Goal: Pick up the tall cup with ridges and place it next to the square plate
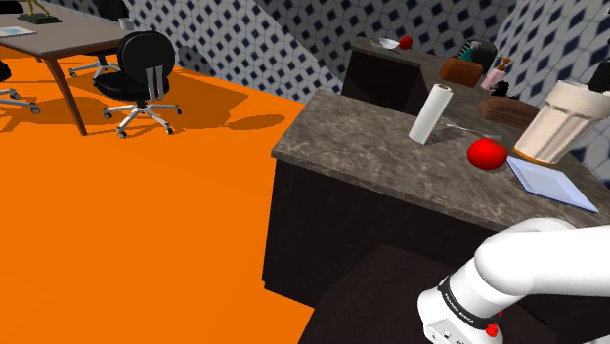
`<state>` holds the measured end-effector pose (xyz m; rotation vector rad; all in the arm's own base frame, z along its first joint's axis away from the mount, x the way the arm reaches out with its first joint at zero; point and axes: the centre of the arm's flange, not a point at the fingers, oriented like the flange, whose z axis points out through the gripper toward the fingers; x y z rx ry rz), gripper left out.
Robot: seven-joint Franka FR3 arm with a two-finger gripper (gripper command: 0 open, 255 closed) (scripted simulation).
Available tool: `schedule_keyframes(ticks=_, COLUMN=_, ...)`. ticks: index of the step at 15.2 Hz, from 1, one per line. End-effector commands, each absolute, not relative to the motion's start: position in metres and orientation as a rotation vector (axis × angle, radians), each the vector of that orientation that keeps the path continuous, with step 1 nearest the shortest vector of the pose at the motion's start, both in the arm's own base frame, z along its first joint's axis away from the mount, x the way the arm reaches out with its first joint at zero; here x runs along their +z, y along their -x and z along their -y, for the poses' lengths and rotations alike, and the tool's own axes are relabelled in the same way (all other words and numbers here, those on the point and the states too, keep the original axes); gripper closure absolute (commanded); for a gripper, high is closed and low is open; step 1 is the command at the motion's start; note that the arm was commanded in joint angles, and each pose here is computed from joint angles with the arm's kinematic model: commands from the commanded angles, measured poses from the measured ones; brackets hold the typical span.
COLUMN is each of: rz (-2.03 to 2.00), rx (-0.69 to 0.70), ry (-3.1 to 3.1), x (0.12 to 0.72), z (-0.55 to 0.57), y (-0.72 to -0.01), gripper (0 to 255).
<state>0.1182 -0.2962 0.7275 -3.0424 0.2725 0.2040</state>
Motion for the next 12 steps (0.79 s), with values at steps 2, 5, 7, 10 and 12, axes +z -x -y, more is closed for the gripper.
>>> schedule_keyframes(ticks=2, rz=-0.271, rx=0.205, ry=3.042, x=0.734, z=0.312, y=-0.081, gripper=255)
schedule_keyframes(ticks=5, rz=-0.271, rx=0.205, ry=3.042, x=0.741, z=0.328, y=-0.046, gripper=255)
schedule_keyframes(ticks=7, rz=-0.271, rx=0.205, ry=3.042, x=0.746, z=0.339, y=-0.022, gripper=255)
schedule_keyframes(ticks=10, rz=-0.271, rx=0.205, ry=3.042, x=0.753, z=0.356, y=0.013, gripper=255)
schedule_keyframes(ticks=12, rz=-0.271, rx=0.205, ry=3.042, x=0.758, z=0.367, y=0.037, gripper=255)
